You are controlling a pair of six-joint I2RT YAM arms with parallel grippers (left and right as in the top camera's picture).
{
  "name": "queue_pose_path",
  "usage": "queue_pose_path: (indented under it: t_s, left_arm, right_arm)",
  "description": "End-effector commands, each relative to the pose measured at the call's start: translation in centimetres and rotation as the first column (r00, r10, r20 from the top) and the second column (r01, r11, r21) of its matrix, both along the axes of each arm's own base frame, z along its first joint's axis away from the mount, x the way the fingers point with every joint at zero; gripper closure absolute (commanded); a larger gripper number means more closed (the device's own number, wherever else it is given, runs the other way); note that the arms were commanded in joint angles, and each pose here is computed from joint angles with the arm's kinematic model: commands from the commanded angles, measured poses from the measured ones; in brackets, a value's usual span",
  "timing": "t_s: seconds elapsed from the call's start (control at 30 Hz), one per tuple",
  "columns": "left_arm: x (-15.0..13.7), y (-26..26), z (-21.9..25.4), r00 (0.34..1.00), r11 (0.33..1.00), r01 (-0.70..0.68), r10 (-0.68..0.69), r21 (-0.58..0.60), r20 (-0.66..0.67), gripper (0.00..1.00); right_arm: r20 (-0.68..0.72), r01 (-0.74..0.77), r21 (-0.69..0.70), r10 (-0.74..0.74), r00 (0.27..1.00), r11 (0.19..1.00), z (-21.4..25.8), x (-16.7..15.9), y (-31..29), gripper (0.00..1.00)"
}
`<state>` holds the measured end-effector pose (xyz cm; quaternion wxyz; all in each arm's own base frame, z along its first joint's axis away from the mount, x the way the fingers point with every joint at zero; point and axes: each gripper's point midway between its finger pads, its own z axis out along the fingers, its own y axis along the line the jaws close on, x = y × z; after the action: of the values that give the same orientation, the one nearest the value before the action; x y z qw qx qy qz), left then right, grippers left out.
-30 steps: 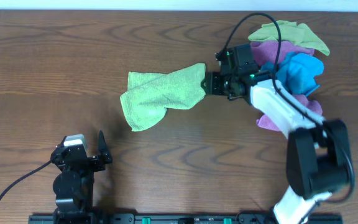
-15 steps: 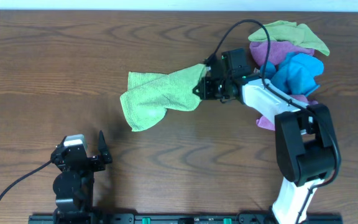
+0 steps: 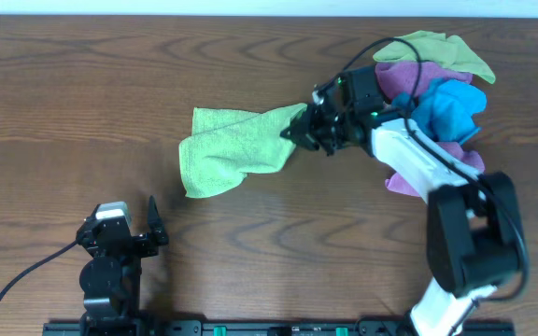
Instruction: Fold the cloth
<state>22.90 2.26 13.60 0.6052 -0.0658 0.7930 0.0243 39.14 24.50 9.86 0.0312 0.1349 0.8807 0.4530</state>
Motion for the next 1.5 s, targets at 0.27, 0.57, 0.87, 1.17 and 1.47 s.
queue_pose_path:
  t_s: [0.27, 0.57, 0.87, 1.17, 1.47]
  left_arm:
    - [0.0, -0.2, -1.2, 0.999, 1.0, 0.011, -0.01, 0.008, -0.03, 0.05]
    - [0.0, -0.2, -1.2, 0.999, 1.0, 0.011, -0.01, 0.008, -0.03, 0.05]
    - [0.0, -0.2, -1.2, 0.999, 1.0, 0.011, -0.01, 0.008, -0.03, 0.05]
    - [0.0, -0.2, -1.3, 0.999, 1.0, 0.011, -0.01, 0.008, -0.03, 0.05]
    - [0.0, -0.2, -1.2, 0.999, 1.0, 0.011, -0.01, 0.008, -0.03, 0.05]
  right_arm:
    - [0.091, -0.084, 0.047, 0.079, 0.993, 0.995, 7.4, -3.8, 2.2, 0.14]
    - [0.239, -0.081, -0.347, 0.172, 0.956, 0.934, 2.7, -2.8, -2.0, 0.02]
    - [0.149, -0.109, -0.555, 0.227, 0.962, 0.825, -0.1, -4.7, -5.3, 0.99]
    - [0.024, -0.043, -0.719, 0.087, 0.996, 0.694, -1.8, -6.4, -10.0, 0.98]
    - [0.123, -0.159, -0.756, 0.377, 0.918, 0.635, -2.5, -7.4, -3.8, 0.98]
